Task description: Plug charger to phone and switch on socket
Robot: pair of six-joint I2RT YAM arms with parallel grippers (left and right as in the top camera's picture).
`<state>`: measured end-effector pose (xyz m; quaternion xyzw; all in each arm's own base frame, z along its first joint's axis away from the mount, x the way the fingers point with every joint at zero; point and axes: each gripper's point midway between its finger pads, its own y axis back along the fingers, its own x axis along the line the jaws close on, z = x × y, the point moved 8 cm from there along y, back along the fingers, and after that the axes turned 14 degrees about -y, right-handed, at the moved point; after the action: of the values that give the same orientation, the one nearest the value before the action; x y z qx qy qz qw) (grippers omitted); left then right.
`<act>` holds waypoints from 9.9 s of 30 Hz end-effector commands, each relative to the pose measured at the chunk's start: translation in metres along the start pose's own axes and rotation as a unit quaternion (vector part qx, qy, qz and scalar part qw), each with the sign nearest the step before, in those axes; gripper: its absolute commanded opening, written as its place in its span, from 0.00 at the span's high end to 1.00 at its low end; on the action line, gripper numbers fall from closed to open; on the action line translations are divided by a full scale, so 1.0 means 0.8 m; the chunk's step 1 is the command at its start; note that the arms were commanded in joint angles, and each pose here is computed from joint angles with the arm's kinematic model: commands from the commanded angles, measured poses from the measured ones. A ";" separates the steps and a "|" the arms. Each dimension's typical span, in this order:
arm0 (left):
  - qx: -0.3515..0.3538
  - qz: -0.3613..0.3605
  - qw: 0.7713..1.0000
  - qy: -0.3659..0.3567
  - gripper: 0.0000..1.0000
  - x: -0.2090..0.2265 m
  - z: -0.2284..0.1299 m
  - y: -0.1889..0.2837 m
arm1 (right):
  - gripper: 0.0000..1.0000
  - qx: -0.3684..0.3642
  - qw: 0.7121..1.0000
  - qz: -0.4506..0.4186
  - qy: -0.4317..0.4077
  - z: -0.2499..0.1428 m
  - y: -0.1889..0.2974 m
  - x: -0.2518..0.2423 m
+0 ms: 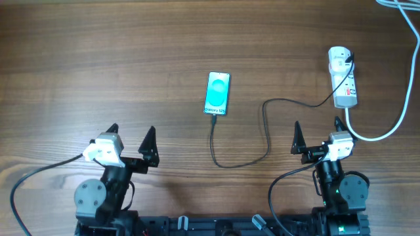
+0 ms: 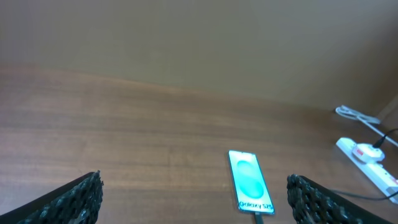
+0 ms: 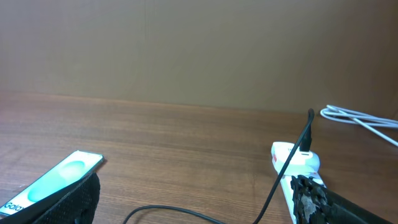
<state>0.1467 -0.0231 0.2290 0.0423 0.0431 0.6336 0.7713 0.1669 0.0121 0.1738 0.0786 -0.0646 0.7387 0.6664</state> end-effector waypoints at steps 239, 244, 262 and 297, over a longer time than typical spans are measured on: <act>-0.016 0.097 0.992 -0.080 0.00 0.036 -0.080 -0.028 | 0.00 -0.008 1.000 -0.005 -0.007 0.002 0.001 -0.001; -0.016 0.096 0.992 -0.080 0.00 0.036 -0.080 -0.028 | 0.00 -0.007 1.000 -0.005 -0.007 0.002 0.001 -0.001; -0.016 0.097 0.992 -0.080 0.00 0.036 -0.080 -0.028 | 0.00 -0.007 1.000 -0.005 -0.008 0.002 0.001 -0.001; -0.016 0.096 0.992 -0.080 0.00 0.036 -0.080 -0.028 | 0.00 -0.007 1.000 -0.005 -0.007 0.002 0.001 -0.001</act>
<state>0.1667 0.0025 0.1633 0.0793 -0.0254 0.7065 0.7027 0.1669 0.0121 0.1738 0.0786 -0.0646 0.7385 0.6665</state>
